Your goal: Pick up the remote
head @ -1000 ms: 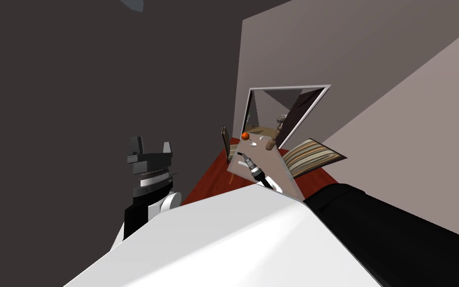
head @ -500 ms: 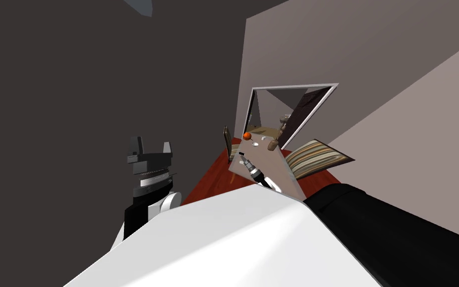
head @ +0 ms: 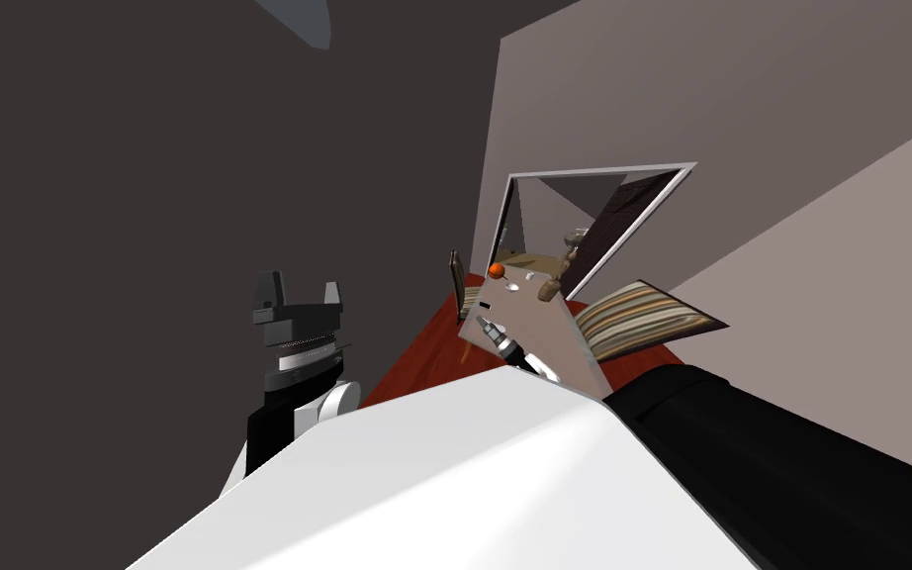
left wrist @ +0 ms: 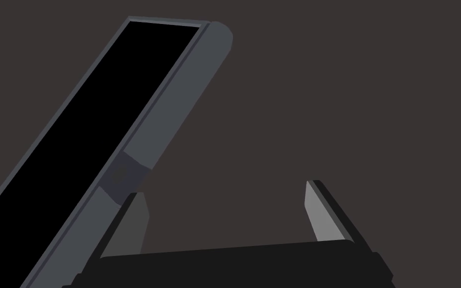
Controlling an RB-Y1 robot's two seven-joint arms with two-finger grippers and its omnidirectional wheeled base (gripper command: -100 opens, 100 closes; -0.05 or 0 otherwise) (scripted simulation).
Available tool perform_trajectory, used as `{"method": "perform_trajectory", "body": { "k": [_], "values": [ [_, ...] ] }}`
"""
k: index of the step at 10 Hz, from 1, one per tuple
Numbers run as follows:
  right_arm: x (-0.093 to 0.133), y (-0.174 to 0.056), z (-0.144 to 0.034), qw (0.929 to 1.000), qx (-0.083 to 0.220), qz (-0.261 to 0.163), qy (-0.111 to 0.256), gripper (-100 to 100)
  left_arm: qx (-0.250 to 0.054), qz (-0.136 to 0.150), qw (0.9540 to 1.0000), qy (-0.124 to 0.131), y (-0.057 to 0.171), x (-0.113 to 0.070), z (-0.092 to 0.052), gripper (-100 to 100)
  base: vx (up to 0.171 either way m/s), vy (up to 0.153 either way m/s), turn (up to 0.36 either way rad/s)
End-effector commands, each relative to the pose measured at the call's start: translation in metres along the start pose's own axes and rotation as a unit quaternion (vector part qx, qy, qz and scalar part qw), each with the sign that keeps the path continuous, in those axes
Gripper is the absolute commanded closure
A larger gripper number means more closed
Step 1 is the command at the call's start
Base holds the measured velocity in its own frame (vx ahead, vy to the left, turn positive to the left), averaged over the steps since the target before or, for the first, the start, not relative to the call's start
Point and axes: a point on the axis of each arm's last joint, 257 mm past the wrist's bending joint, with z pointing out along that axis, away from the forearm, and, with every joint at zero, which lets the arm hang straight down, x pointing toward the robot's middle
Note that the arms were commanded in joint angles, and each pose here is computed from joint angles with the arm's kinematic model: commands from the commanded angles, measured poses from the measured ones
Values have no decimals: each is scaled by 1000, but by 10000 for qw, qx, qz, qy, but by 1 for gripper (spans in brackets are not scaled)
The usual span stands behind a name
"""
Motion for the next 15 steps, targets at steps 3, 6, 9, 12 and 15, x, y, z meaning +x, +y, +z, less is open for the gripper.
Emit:
{"method": "perform_trajectory", "body": {
  "k": [3, 6, 9, 12, 15],
  "values": [
    [20, -19, -8, 9995, 156, -68, 281, -100, 0, 0, 10000, 0, 0, 0, 0, 0, -18, 20, 60],
    [20, -19, -8, 9995, 156, -68, 281, -100, 0, 1, 10000, 0, 0, 0, 0, 0, 3, -3, -10],
    [20, -19, -8, 9995, 156, -68, 281, -100, 0, 1, 10000, 0, 0, 0, 0, 0, 1, -2, -5],
    [24, -34, -18, 9980, 278, -281, 503, -100, 0, 1, 10000, 0, 0, 0, 0, 0, 1, 3, 38],
    [31, -56, -33, 9945, 475, -518, 777, -100, 0, 1, 10000, 0, 0, 0, 0, 0, 7, 1, 95]
  ]
}}
